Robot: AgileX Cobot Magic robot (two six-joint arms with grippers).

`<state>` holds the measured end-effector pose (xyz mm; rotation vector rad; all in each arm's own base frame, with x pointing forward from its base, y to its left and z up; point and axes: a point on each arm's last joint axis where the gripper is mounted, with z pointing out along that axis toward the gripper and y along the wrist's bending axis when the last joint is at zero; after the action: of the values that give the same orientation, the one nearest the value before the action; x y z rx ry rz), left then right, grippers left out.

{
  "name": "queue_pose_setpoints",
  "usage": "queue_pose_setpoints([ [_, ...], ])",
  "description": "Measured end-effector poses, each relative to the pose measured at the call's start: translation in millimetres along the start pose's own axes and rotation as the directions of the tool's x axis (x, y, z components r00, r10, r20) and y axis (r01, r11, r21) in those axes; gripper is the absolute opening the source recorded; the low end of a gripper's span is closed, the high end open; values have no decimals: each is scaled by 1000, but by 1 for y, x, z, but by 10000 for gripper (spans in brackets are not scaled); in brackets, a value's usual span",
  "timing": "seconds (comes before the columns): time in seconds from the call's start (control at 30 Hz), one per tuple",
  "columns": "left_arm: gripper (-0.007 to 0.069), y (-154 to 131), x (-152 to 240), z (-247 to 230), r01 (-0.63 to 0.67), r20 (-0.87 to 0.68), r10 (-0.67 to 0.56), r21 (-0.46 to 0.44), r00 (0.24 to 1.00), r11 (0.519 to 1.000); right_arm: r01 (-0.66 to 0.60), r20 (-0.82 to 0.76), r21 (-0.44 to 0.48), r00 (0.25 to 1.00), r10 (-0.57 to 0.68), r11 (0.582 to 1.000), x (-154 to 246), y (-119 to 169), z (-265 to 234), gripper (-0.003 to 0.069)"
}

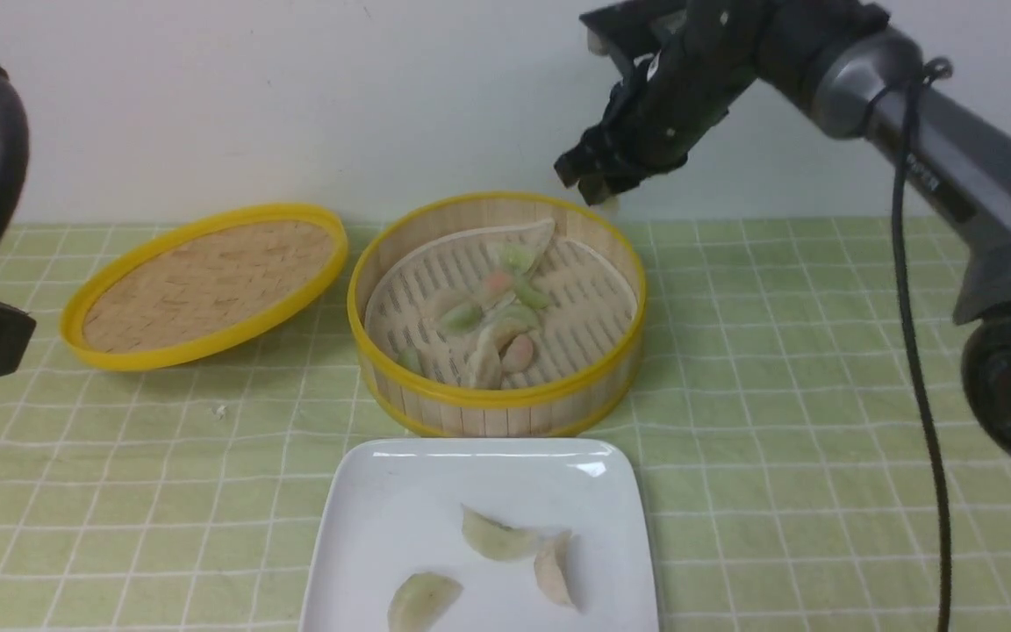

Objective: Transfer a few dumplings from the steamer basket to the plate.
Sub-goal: Use the right arm to grab a dumpling from inside the steamer, then use the right arm to put the dumpling into the plate

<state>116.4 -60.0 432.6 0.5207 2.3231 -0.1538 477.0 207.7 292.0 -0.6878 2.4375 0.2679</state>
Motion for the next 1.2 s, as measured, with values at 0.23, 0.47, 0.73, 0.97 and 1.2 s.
queue_pose_setpoints([
  [0.23,-6,0,0,0,0,0,0,1,1000,1000,-14,115,-77,993,23,997,-13,17,-86,207],
  [0.47,-6,0,0,0,2,-1,-2,5,1000,1000,10,0,-204,1000,-10,979,36,54,-125,207],
  [0.73,-6,-1,2,3,1,-17,-1,6,1000,1000,-34,-372,-292,925,-81,956,156,97,-44,207],
  [0.97,-6,-2,7,11,-4,-50,4,4,999,1000,-120,-330,-200,943,48,972,174,92,-2,207],
  [1.2,-6,-2,11,16,-8,-70,8,3,998,1000,-133,-260,-214,963,74,968,163,93,6,263],
])
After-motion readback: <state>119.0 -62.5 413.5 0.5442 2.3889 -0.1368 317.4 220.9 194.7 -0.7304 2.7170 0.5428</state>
